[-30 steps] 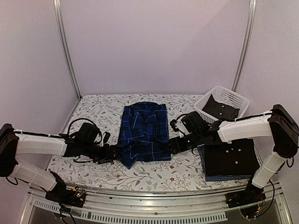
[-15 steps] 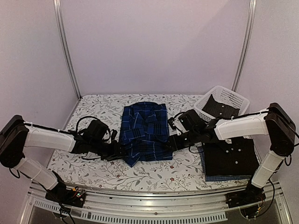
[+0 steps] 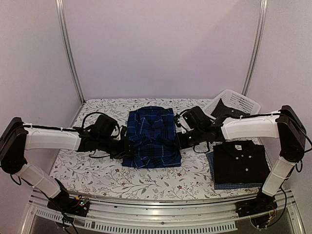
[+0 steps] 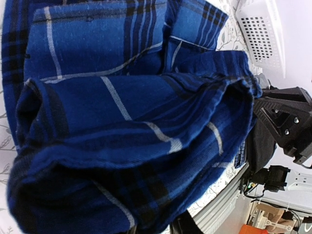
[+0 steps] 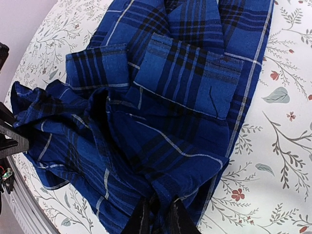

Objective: Fold and stack the long sleeve shirts
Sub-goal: Fold the rectangle-folded shirt at the center of the board.

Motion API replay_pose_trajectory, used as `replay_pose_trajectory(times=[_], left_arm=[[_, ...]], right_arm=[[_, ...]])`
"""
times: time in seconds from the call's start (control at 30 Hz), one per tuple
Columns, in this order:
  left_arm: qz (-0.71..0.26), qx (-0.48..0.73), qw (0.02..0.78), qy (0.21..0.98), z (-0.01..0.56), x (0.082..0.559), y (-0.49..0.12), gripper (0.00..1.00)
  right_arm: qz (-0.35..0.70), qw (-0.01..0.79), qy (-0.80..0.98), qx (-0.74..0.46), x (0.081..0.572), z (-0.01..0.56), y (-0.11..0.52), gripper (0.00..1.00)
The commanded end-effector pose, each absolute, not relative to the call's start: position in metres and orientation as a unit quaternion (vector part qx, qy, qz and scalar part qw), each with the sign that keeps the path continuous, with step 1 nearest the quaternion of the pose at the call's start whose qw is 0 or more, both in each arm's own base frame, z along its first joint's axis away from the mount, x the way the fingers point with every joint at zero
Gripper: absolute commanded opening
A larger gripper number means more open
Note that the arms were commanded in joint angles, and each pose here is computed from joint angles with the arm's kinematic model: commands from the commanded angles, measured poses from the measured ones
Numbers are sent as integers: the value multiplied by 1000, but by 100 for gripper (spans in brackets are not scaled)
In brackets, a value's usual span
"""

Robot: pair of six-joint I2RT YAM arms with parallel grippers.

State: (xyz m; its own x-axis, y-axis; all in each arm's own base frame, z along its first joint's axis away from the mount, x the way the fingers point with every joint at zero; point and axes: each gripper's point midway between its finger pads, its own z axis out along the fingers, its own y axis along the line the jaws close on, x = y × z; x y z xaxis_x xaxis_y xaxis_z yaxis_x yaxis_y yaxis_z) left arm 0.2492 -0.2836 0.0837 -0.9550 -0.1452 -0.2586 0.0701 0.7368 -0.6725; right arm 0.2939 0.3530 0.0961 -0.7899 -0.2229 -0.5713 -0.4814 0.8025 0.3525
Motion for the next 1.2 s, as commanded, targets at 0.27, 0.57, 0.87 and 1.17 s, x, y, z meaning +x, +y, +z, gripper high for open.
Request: replay_pose_trajectory(times=[0.27, 0.57, 0.87, 1.17], left_arm=[[-366, -36, 152, 917, 93, 276, -296, 11], [-380, -106, 177, 902, 88, 361, -287, 11], [-400, -106, 203, 887, 96, 403, -295, 20], [-409, -95, 199, 886, 97, 402, -299, 16]], right_arm=[[232, 267, 919, -172, 323, 99, 362, 6], [234, 287, 922, -114, 395, 101, 351, 17], [225, 323, 910, -133, 407, 141, 348, 54], [257, 314, 895, -186, 329, 153, 347, 43]])
